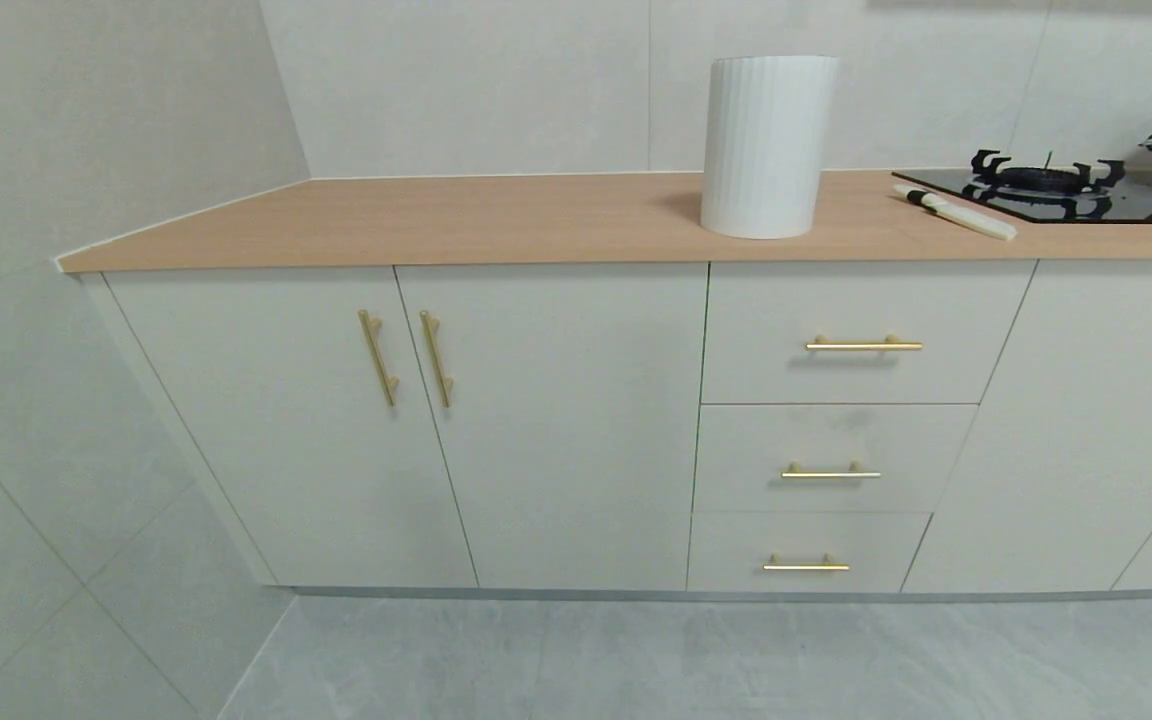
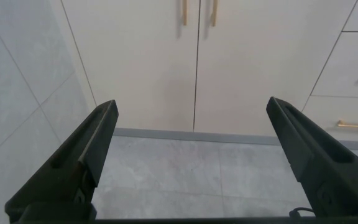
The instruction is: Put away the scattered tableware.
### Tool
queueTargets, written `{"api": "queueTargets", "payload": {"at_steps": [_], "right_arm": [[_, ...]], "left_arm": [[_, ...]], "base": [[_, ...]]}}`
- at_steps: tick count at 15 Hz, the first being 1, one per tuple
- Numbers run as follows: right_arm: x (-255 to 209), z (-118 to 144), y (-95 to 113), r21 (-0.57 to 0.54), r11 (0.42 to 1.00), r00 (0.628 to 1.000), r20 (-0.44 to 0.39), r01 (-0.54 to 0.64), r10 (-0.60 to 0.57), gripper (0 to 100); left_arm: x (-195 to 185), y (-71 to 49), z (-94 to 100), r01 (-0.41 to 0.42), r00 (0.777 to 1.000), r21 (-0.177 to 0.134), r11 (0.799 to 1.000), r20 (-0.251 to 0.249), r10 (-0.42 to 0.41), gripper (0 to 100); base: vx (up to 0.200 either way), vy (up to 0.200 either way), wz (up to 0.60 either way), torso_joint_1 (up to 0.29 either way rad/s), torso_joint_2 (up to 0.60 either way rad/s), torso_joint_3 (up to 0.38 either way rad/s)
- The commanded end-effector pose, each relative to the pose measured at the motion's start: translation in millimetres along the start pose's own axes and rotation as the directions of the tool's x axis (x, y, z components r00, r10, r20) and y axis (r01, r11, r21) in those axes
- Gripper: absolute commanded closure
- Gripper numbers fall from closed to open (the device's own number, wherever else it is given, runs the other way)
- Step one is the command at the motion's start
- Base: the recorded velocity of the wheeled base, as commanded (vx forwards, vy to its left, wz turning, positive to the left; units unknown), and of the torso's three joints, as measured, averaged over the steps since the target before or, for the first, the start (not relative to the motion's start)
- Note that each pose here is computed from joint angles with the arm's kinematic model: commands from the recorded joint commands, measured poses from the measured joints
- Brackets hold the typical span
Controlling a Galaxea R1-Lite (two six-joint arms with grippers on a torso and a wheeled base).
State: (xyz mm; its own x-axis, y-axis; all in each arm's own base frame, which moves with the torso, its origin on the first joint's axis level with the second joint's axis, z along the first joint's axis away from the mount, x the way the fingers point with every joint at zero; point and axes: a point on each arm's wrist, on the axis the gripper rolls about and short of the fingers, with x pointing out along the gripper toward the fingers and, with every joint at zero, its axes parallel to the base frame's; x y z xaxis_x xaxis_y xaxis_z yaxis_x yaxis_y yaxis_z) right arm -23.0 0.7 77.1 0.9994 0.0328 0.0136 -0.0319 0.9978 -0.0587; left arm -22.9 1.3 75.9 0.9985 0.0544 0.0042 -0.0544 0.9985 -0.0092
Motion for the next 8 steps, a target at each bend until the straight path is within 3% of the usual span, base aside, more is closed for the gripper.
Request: {"api": "queueTargets", "payload": {"at_steps": [1, 8], "right_arm": [[0.3, 0.1, 0.0, -0.003, 1.000, 1.000, 0.002, -0.004, 0.004, 0], [0.3, 0.3, 0.0, -0.002, 1.000, 1.000, 0.003, -0.002, 0.002, 0]], "left_arm": [[0.0, 0.0, 0.1, -0.001, 1.000, 0.000, 1.000, 0.000, 0.001, 0], [0.0, 0.0, 0.1, -0.001, 1.000, 0.004, 1.000, 0.000, 0.001, 0]], "base": [[0.000, 0.000, 0.00, 0.000, 0.00, 0.000], [0.000, 0.000, 0.00, 0.000, 0.00, 0.000]]}}
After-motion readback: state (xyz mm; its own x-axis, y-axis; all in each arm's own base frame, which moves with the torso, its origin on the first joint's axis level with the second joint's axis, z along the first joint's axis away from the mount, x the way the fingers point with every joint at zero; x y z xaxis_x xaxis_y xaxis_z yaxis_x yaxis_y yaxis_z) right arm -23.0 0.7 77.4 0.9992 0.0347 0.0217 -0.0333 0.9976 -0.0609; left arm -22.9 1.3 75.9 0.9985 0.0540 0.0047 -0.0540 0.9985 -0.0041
